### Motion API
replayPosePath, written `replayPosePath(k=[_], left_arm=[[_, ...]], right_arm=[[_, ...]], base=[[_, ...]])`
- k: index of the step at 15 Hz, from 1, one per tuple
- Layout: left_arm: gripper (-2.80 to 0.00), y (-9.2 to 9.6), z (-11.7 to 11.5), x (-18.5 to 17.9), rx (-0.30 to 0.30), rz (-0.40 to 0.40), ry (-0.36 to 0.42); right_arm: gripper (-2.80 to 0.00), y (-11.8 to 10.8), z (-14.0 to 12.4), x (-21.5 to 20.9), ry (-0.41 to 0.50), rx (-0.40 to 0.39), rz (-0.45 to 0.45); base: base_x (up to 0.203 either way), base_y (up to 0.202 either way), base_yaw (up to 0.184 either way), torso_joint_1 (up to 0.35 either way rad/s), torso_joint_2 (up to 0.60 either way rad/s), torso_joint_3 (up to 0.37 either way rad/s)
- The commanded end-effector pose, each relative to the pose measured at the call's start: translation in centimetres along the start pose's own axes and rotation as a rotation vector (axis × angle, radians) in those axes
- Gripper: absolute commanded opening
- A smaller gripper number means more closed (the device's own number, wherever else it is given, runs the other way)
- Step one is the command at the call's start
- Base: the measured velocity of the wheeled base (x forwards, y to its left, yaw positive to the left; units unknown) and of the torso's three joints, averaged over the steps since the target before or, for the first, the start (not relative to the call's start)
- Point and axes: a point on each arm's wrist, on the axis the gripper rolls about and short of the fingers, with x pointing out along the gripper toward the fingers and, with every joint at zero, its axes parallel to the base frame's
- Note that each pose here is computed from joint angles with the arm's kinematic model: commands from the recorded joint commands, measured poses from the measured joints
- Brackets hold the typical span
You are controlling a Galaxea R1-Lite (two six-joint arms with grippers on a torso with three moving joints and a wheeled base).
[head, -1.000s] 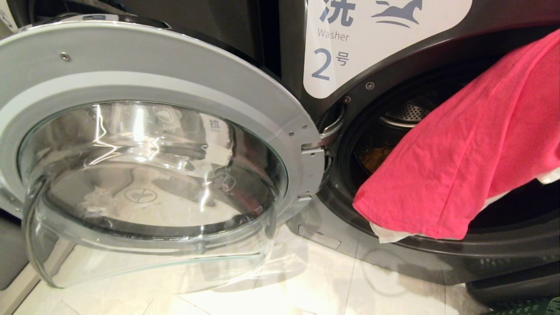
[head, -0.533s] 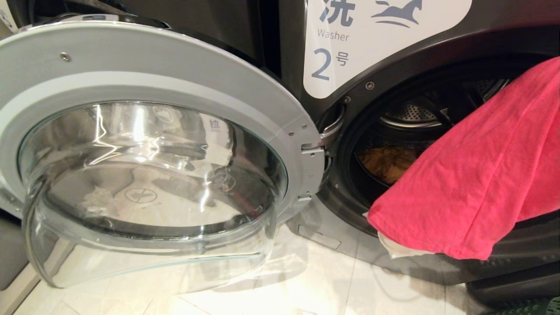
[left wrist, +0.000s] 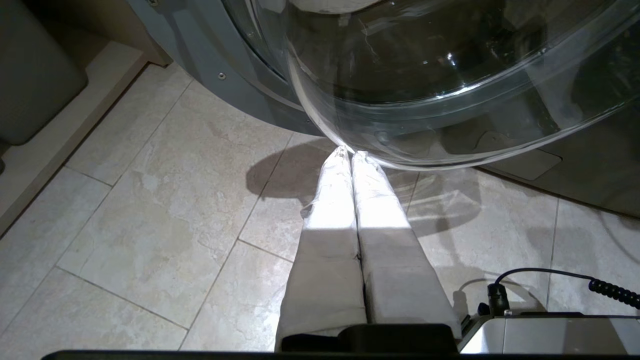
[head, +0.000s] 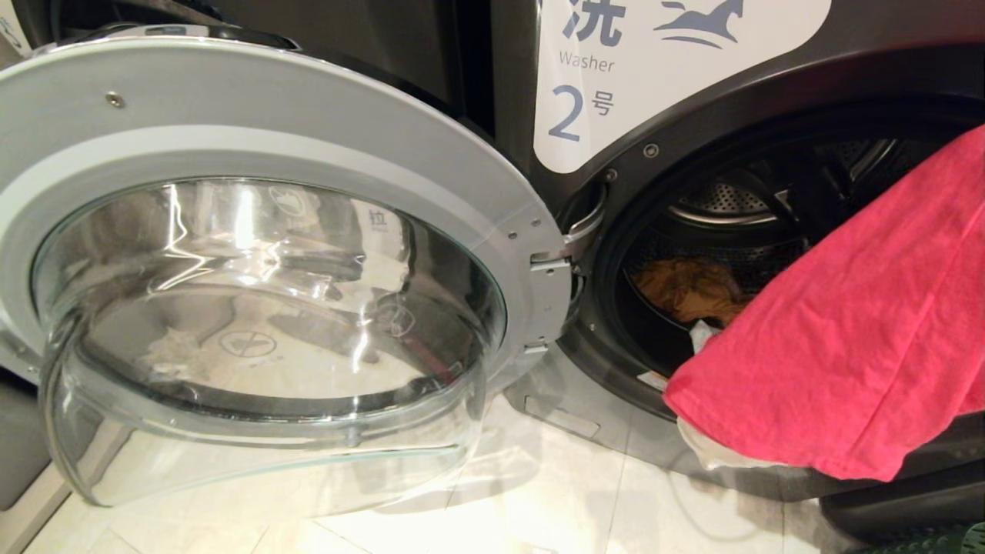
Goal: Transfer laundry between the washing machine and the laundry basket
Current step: Pick a cloth and place it into the basket
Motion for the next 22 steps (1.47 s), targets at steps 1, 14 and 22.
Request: replayPosePath(k=[1, 14, 22], left_arm=[[-2.80, 0.00, 0.04, 0.00, 0.000, 0.001, 0.000], [-2.80, 0.00, 0.00, 0.01, 0.000, 0.000, 0.001], [-2.80, 0.00, 0.00, 0.01, 0.000, 0.000, 0.001]], right_arm=[[-2.80, -0.31, -0.05, -0.70, -0.012, 0.004, -0.011], [-2.80, -0.06, -0.90, -1.04, -0.050, 0.041, 0.073], [-2.80, 0.00, -0.96, -1.02, -0.048, 0.036, 0.075]], base=[[0.000, 0.000, 0.000, 0.000, 0.00, 0.000], [0.000, 0.000, 0.000, 0.000, 0.00, 0.000], [-0.003, 0.006, -0.137, 0.002, 0.00, 0.002]])
